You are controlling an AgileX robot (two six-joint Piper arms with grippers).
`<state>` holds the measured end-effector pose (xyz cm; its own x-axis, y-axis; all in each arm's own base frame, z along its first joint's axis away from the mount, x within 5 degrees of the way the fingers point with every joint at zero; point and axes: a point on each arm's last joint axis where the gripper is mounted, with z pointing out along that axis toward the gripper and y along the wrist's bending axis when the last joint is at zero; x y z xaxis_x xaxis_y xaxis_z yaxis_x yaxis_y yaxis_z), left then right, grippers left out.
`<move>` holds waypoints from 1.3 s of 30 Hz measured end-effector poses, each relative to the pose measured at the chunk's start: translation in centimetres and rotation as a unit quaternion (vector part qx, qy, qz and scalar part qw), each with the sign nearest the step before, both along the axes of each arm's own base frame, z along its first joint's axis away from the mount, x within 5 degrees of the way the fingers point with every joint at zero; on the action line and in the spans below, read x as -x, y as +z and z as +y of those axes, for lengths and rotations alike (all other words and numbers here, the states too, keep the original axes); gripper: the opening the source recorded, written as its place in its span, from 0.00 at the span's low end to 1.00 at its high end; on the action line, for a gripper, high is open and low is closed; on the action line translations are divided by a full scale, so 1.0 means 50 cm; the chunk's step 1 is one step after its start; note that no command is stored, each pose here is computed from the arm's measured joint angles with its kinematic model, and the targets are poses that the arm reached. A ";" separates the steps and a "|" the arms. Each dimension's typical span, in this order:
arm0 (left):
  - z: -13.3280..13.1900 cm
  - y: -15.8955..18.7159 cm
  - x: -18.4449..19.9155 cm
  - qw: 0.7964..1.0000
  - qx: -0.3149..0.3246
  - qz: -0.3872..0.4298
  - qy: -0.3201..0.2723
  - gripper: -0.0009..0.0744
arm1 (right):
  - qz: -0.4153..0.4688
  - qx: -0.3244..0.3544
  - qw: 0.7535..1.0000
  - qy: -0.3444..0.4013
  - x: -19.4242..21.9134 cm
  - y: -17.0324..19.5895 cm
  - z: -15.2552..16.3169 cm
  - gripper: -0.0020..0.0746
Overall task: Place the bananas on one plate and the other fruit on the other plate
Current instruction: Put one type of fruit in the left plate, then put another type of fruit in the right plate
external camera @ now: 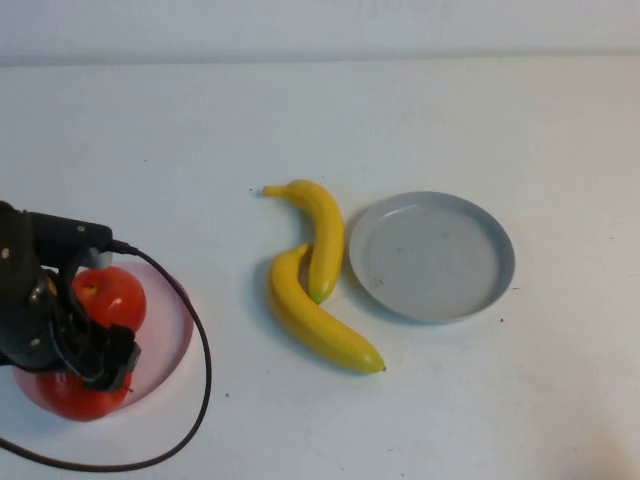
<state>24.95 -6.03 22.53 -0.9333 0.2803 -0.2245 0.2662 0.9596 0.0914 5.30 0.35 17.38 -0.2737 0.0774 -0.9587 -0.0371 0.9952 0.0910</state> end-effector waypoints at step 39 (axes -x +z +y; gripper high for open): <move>0.070 0.251 0.263 0.946 0.109 -0.303 0.026 0.03 | 0.000 0.000 1.000 0.000 0.000 0.000 0.000 0.00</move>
